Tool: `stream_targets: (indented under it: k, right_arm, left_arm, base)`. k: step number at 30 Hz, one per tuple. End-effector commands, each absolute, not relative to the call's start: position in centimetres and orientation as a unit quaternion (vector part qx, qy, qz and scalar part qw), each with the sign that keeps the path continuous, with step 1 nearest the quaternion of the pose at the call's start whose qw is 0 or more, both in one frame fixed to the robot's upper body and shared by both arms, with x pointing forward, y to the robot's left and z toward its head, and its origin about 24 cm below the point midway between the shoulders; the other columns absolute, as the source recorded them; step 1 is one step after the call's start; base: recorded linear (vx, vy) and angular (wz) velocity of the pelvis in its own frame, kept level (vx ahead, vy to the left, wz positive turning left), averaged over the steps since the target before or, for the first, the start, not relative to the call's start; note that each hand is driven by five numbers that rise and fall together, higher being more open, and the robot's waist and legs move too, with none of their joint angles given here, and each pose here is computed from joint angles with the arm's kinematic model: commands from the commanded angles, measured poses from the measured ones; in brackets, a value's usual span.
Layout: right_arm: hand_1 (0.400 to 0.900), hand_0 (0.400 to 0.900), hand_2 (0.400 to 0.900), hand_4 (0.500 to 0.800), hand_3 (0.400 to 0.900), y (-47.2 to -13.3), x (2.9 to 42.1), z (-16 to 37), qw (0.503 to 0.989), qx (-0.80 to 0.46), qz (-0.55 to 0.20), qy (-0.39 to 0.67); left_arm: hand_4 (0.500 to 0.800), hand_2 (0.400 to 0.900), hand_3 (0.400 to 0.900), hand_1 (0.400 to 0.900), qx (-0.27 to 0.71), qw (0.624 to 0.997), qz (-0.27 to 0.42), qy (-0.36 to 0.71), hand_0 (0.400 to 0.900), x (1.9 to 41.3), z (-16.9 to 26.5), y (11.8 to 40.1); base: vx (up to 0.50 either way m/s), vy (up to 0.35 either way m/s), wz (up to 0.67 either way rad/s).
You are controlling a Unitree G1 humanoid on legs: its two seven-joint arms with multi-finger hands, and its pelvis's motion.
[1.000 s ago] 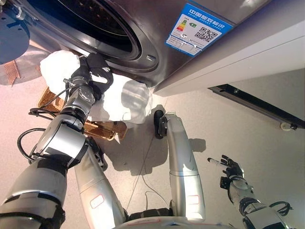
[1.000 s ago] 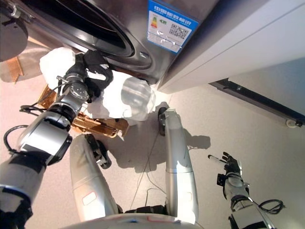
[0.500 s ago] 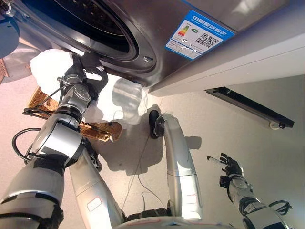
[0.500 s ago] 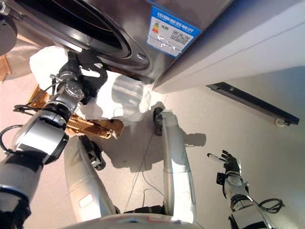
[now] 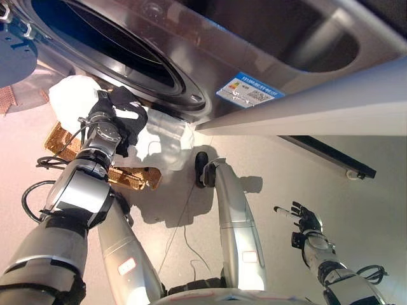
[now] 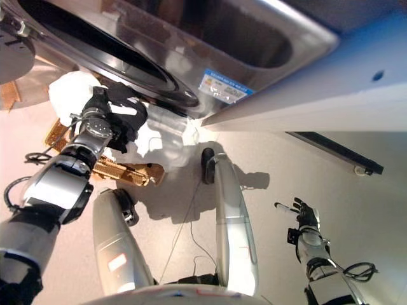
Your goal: Put the clothes in the basket into the washing machine.
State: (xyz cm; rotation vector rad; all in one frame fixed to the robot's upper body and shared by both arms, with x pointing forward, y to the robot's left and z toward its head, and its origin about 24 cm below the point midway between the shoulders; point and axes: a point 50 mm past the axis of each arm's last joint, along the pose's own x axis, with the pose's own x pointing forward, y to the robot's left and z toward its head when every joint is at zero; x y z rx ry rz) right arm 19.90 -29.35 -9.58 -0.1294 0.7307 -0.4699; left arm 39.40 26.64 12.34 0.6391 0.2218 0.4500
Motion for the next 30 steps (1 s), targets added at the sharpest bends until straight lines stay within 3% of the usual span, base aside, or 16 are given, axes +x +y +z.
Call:
stream_targets:
  k: [1,9,30]
  right_arm:
    - [0.9,0.9,0.9,0.8,0.9,-33.2,12.2,-11.3,0.844,-0.11,-0.286,0.44]
    - [0.9,0.9,0.9,0.8,0.9,-33.3,12.5,-11.3,0.84,-0.097,-0.295,0.444]
    - [0.9,0.9,0.9,0.8,0.9,-32.5,10.0,-12.3,0.831,-0.077,-0.299,0.462]
  left_arm:
    - [0.5,0.4,0.4,0.4,0.224,0.939,0.23,0.126,0.4,38.0,9.0,26.9]
    - [0.5,0.4,0.4,0.4,0.019,0.966,0.246,0.08,0.4,38.2,9.5,26.3]
    - [0.5,0.4,0.4,0.4,-0.132,0.951,0.278,-0.02,0.4,39.1,13.3,26.5]
  base:
    - [0.05,0.047,0.01]
    - [0.006,0.04,0.07]
    - [0.02,-0.012,-0.01]
